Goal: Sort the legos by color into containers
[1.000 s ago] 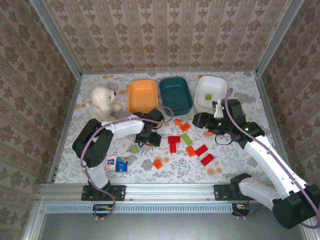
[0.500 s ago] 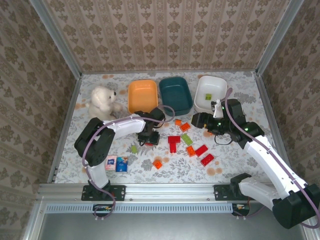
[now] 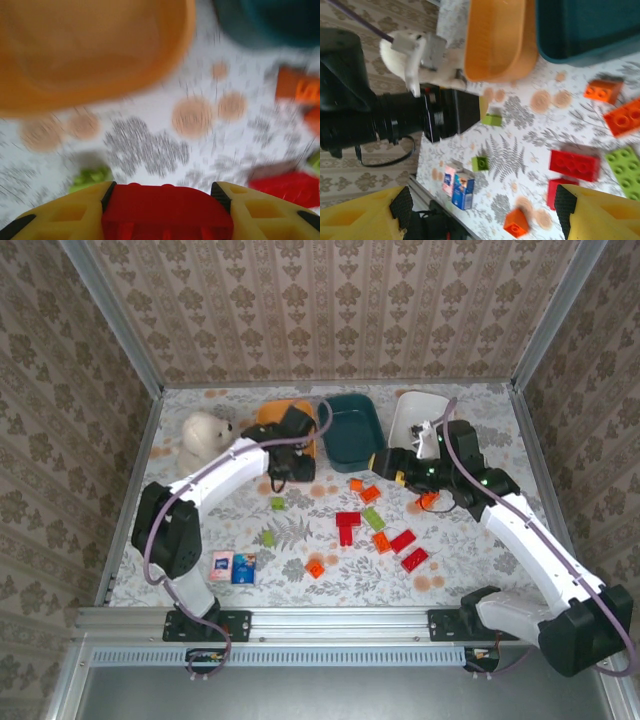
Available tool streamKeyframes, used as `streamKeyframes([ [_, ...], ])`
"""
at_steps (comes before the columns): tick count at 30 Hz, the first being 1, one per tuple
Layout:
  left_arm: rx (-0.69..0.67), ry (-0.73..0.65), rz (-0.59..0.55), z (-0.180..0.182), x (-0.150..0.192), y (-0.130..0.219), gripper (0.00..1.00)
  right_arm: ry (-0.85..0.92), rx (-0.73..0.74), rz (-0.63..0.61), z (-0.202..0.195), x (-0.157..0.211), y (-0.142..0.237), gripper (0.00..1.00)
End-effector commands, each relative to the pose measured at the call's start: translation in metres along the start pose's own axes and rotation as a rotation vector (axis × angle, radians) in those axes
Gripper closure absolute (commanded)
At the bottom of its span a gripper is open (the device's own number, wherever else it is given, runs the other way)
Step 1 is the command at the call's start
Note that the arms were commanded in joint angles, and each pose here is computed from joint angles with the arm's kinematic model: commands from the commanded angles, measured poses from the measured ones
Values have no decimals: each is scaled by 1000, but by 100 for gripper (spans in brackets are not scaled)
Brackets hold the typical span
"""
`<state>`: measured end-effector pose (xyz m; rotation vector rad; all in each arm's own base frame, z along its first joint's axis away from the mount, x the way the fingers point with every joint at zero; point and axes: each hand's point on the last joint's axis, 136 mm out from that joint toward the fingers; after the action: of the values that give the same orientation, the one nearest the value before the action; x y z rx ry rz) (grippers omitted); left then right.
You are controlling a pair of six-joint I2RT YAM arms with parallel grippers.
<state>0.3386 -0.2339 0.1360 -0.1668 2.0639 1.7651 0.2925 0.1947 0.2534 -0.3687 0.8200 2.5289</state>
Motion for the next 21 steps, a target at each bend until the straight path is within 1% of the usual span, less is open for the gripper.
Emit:
streamKeyframes([
  [1,-28,29,5,23,-27,-8,57,21,-82,-26,30,-17,-1,22],
  [5,-43,103,-7,45,-68,-31,57,8,-68,-63,34,-31,-2,22],
  [6,-37,114,-6,46,-76,-41,57,3,-57,-79,33,-34,-1,22],
  [7,-42,141,-10,56,-85,-47,57,1,-50,-96,34,-38,0,22],
  [10,-32,163,-4,61,-104,-72,57,-10,-44,-136,37,-48,3,21],
  [14,-37,184,42,65,-109,-101,56,-26,-31,-160,37,-53,5,21],
  [17,-26,216,58,67,-108,-115,55,-21,-16,-157,36,-53,7,21],
  [19,-11,225,65,65,-107,-119,50,-17,-1,-154,34,-51,7,21],
  [21,-8,225,62,65,-108,-117,42,-15,33,-140,28,-49,7,21],
])
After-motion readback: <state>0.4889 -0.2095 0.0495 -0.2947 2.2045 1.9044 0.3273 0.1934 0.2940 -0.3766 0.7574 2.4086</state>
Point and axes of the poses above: each hand's point on the last joint's axis, 136 mm out from that joint toward the fingers, its own y axis back along the fingers, its own z axis along the line the jaws close on, x = y × z, and after that the axes turned 3 degrees about -y, right-handed
